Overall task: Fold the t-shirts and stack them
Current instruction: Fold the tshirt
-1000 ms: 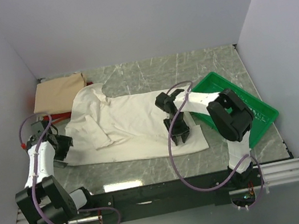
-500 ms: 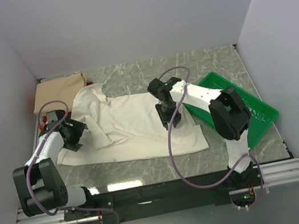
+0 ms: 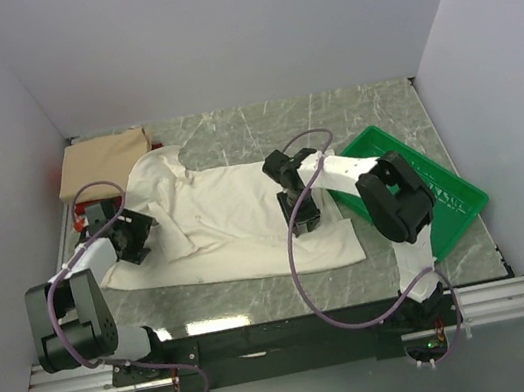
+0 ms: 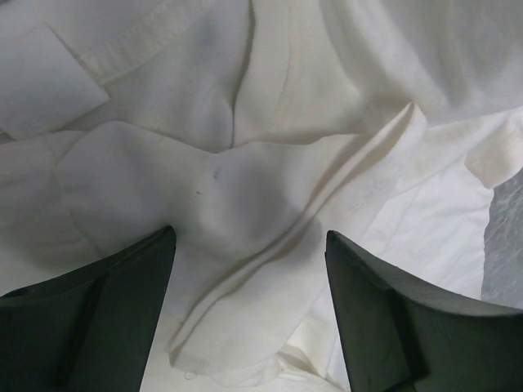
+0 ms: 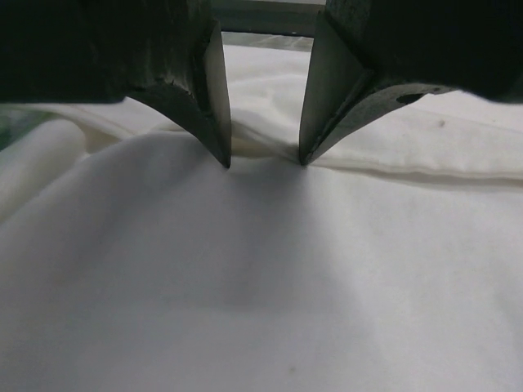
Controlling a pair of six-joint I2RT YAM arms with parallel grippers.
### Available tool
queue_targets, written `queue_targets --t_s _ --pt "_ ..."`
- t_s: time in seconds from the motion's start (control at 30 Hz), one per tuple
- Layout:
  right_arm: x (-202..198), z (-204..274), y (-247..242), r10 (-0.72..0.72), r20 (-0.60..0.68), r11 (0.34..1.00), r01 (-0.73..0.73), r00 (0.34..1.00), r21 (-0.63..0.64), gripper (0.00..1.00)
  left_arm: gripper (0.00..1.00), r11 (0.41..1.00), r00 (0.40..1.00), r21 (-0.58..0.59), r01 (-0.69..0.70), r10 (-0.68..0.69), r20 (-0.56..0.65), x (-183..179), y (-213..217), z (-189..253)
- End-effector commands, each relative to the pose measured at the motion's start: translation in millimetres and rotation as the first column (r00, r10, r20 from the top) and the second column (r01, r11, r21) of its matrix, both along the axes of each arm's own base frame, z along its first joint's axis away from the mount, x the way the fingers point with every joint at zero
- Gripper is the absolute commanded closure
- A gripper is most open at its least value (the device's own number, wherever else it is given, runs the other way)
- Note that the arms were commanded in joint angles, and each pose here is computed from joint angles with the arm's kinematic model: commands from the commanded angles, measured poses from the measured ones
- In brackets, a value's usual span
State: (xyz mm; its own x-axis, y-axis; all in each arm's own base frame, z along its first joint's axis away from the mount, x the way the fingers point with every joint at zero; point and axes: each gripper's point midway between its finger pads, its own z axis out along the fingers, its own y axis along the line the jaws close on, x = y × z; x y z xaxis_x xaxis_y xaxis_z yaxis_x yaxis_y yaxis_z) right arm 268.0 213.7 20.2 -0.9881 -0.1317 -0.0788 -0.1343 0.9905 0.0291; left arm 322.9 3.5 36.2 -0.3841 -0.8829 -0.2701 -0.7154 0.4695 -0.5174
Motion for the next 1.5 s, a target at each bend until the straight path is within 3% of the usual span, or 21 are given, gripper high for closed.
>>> queue_targets --t_s 0.0,0.03,0.27,0.7,1.0,1.23,1.37,1.47 --pt "-5.3 -14.1 -4.7 -0.009 -0.023 1.0 0.009 1.0 -0.009 0.54 0.18 0.993 0.979 0.051 -0.105 0.112 -0.17 -37.0 19.9 -27.7" --pt "-7.4 -15.3 -6.2 -0.009 -0.028 1.0 0.009 1.0 -0.013 0.54 0.18 0.992 0.967 0.042 -0.12 0.127 -0.223 -51.2 19.4 -31.8" --pt "-29.0 -21.7 -11.1 0.023 -0.094 1.0 -0.024 0.995 -0.008 0.55 0.15 0.955 0.912 0.079 -0.287 0.298 -0.284 -97.2 41.3 -38.6" --pt "-108.3 -18.0 -4.0 0.188 -0.267 0.982 -0.185 0.945 0.036 0.55 0.11 0.909 0.862 0.18 -0.376 0.414 -0.293 -125.3 61.7 -24.8" --pt "-102.4 4.2 7.3 0.192 -0.21 0.981 -0.187 0.959 0.04 0.52 0.08 0.877 0.842 0.232 -0.421 0.473 -0.261 -128.2 76.2 -4.1" --pt "-66.2 43.3 29.8 0.183 -0.082 0.982 -0.178 0.98 0.065 0.5 0.12 0.891 0.892 0.267 -0.367 0.419 -0.172 -108.8 82.9 32.9" --pt "-47.9 71.2 38.6 0.18 0.0 0.98 -0.179 0.984 0.082 0.49 0.16 0.916 0.957 0.33 -0.229 0.273 -0.093 -90.8 65.6 63.5" --pt "-39.7 80.4 37.2 0.163 0.037 0.982 -0.166 0.986 0.093 0.49 0.2 0.944 0.984 0.307 -0.123 0.155 -0.085 -81.1 36.1 73.1"
